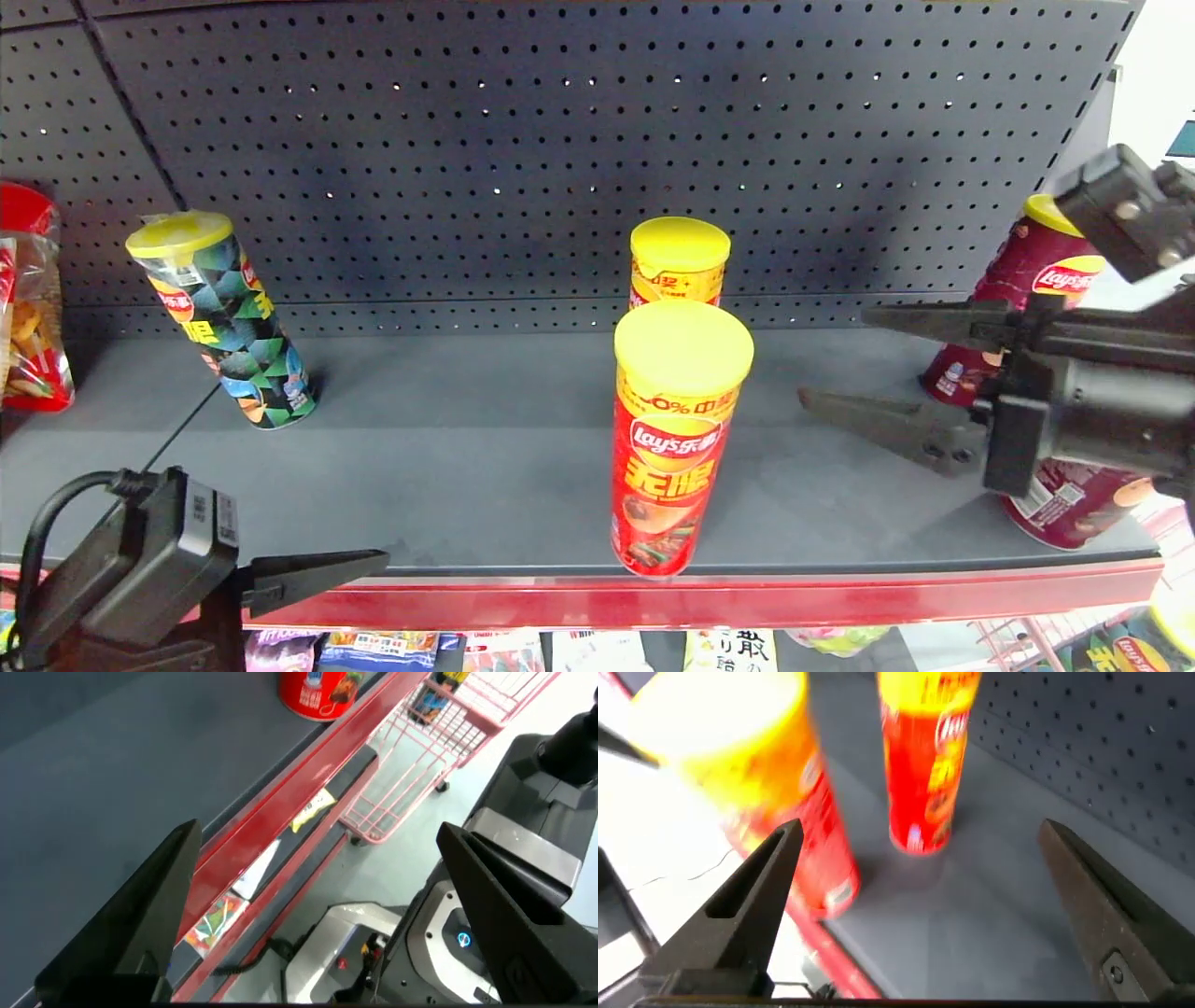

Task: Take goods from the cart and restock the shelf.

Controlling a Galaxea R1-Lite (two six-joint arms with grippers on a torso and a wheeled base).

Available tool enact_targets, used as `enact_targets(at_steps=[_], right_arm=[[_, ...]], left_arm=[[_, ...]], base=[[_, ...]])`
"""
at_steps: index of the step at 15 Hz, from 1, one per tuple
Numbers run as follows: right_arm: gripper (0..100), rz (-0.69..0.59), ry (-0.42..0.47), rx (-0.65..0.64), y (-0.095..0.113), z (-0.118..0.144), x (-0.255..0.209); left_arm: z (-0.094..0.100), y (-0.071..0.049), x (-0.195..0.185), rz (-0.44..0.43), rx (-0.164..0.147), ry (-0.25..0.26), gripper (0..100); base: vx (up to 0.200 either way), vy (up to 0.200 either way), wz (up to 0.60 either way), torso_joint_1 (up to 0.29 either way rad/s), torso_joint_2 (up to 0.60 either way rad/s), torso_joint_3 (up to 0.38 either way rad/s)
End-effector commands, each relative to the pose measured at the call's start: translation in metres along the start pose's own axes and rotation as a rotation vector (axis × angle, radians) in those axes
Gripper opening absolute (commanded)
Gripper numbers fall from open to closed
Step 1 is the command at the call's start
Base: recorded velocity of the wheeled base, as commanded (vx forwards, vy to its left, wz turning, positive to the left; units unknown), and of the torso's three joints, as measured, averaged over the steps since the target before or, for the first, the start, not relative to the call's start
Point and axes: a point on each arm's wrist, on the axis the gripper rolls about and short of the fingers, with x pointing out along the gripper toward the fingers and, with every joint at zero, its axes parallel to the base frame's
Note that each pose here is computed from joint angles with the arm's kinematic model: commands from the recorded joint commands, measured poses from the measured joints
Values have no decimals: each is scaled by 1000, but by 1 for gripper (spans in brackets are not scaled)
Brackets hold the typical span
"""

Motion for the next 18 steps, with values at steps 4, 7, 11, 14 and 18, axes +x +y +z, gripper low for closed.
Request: enact_targets(at_steps=[4, 7, 11, 14, 18], right_arm=[[100, -19, -142, -44, 19, -32, -90], [100, -76, -200, -42, 26, -63, -126], [100, -186, -237, 36, 26, -74, -142], [100, -196, -237, 49, 26, -74, -143], [100, -198, -236, 51, 26, -74, -142]], left_arm=[[13, 9, 33, 1, -29, 74, 100], [19, 17, 63, 5, -21, 59, 100], [32, 26, 97, 9, -9, 31, 100], [33, 32, 108, 16, 16, 48, 100], [31, 45, 108, 62, 34, 60, 100]], base=[[0, 0, 0, 0, 0, 0], [0, 0, 0, 0, 0, 0], [0, 0, 0, 0, 0, 0], [0, 0, 0, 0, 0, 0], [0, 0, 0, 0, 0, 0]])
